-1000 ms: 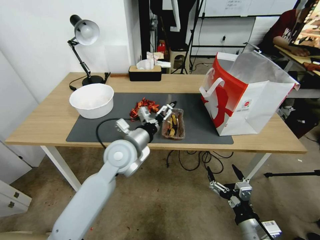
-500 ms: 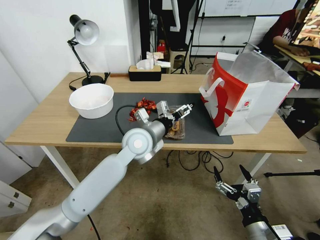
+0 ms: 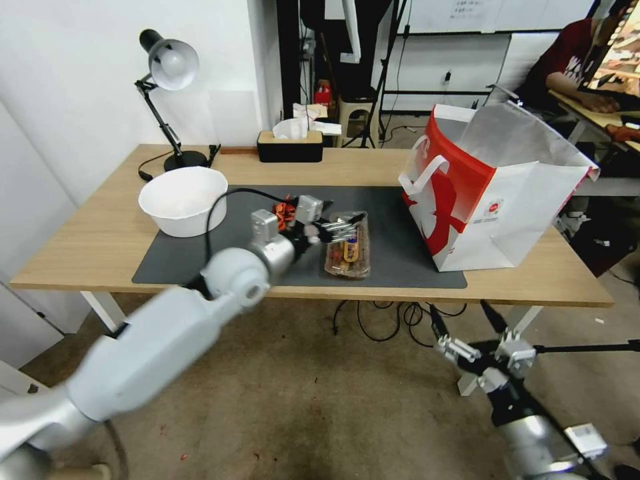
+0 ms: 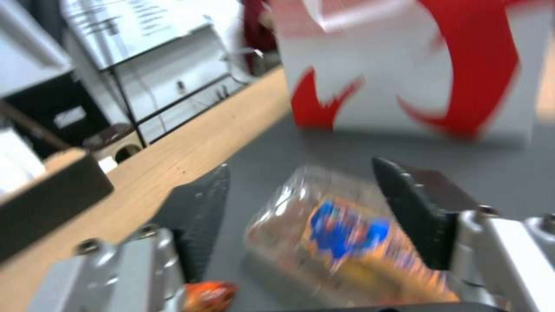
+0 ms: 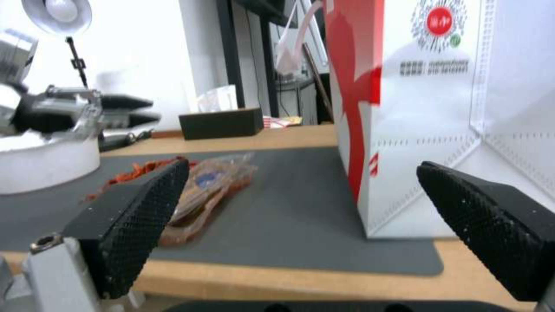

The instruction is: Close the disposable takeout box, then place it into the delivery bag.

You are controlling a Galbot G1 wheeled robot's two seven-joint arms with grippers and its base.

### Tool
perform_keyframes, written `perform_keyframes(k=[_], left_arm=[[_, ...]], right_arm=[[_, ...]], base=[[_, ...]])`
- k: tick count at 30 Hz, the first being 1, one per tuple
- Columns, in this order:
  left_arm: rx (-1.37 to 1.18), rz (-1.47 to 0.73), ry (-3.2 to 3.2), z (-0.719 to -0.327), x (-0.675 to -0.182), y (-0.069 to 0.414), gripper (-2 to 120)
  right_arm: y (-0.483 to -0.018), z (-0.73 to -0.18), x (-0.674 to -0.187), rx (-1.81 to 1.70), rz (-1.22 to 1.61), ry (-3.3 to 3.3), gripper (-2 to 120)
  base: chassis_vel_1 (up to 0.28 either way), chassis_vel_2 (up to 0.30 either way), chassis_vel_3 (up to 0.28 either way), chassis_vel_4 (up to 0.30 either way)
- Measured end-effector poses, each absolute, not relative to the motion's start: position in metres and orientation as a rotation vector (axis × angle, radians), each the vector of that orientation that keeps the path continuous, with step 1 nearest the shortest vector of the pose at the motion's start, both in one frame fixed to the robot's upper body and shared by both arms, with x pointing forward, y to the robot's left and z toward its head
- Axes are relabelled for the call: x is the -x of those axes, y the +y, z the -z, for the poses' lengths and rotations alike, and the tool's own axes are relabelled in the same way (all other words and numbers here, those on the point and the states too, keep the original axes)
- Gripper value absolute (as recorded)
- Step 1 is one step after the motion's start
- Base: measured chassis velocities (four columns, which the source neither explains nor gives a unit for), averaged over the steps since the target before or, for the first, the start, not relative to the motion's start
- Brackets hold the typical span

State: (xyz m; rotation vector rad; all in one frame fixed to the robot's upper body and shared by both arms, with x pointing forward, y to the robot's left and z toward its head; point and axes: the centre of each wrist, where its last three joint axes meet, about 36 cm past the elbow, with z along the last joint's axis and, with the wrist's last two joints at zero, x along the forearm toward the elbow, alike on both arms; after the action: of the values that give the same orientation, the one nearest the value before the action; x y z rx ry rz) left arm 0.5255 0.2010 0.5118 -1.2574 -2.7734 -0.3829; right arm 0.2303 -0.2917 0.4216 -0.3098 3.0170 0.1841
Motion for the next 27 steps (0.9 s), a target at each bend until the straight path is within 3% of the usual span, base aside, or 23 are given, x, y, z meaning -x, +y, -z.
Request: perform_keyframes(k=[1, 3, 5, 19, 27], left_arm=[[1.257, 0.383, -2.773, -0.512, -0.526, 0.201, 67], [1.338, 0.574, -2.686, -0.522, -0.535, 0.218, 56], [1.382, 0.632, -2.636, -0.526, -0.537, 0.223, 47], [1.756, 0.830, -2.364, -0.530, -0.553, 0.219, 0], [1.796, 0.913, -2.284, -0.526, -0.563, 0.200, 0]], right_arm=[[-0.292, -0.422, -0.230, 0.310, -0.184, 3.017, 100], [-0.296, -0.426, -0.237, 0.323, -0.191, 3.006, 100], [-0.297, -0.427, -0.240, 0.336, -0.205, 3.002, 100], [-0.294, -0.438, -0.255, 0.430, -0.267, 2.981, 100], [-0.295, -0.438, -0.258, 0.445, -0.325, 2.988, 100]], base=[[0.000, 0.000, 0.000, 0.000], [0.000, 0.000, 0.000, 0.000], [0.000, 0.000, 0.000, 0.000], [0.000, 0.000, 0.000, 0.000], [0.000, 0.000, 0.000, 0.000]])
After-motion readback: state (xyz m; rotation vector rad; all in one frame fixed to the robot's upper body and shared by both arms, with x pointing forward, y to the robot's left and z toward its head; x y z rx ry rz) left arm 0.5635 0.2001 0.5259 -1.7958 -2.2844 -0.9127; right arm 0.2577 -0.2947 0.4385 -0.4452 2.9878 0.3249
